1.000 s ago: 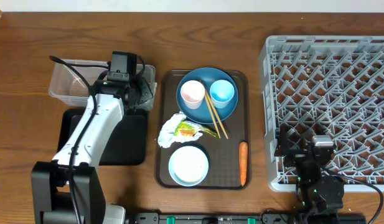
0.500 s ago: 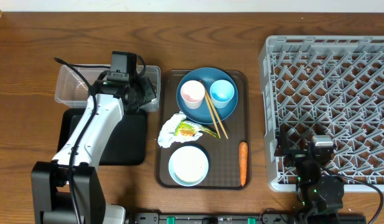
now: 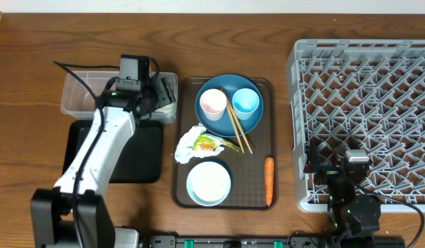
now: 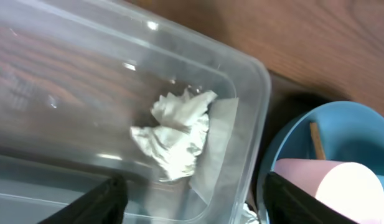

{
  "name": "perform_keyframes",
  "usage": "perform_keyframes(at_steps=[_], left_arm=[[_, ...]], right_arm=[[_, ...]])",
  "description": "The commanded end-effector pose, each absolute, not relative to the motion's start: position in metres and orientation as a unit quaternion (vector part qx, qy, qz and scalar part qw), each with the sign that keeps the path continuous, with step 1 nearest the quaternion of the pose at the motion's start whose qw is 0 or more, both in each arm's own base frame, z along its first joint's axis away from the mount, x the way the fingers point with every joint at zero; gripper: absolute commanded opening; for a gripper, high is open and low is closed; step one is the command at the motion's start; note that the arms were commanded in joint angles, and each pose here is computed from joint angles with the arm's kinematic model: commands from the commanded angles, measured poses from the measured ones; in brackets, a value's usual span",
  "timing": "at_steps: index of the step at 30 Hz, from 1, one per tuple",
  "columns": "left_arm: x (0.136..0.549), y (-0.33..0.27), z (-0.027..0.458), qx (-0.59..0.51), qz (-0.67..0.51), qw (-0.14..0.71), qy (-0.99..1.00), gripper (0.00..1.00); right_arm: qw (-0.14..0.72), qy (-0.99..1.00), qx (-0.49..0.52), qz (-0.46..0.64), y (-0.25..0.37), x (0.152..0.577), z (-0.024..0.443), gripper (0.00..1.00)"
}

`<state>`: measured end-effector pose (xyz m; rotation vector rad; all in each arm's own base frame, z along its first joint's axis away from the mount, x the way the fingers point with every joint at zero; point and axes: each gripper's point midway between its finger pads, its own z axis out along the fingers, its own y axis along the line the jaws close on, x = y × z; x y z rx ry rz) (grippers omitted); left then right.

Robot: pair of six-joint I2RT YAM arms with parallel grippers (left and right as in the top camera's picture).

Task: Sort waste into correct bins and load items into the dishwasher rack
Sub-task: 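Move the left gripper back to the green snack wrapper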

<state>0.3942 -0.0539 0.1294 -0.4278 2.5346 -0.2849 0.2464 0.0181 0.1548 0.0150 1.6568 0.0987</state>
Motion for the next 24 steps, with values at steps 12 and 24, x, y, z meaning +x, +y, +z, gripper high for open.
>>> perform_keyframes(at_steps=[12,24], left_arm=[[0.273,-0.046,0.180,-0.138,-0.072,0.205,0.966,0.71],[0.245,-0.113,0.148,0.051,-0.099,0.166,0.980,0.73]], right_arm=[[0.673,0.738,0.004,0.042,0.019,0.246,0.153,0.99],[0.673,0.738,0.004,0.042,0.019,0.246,0.153,0.99]])
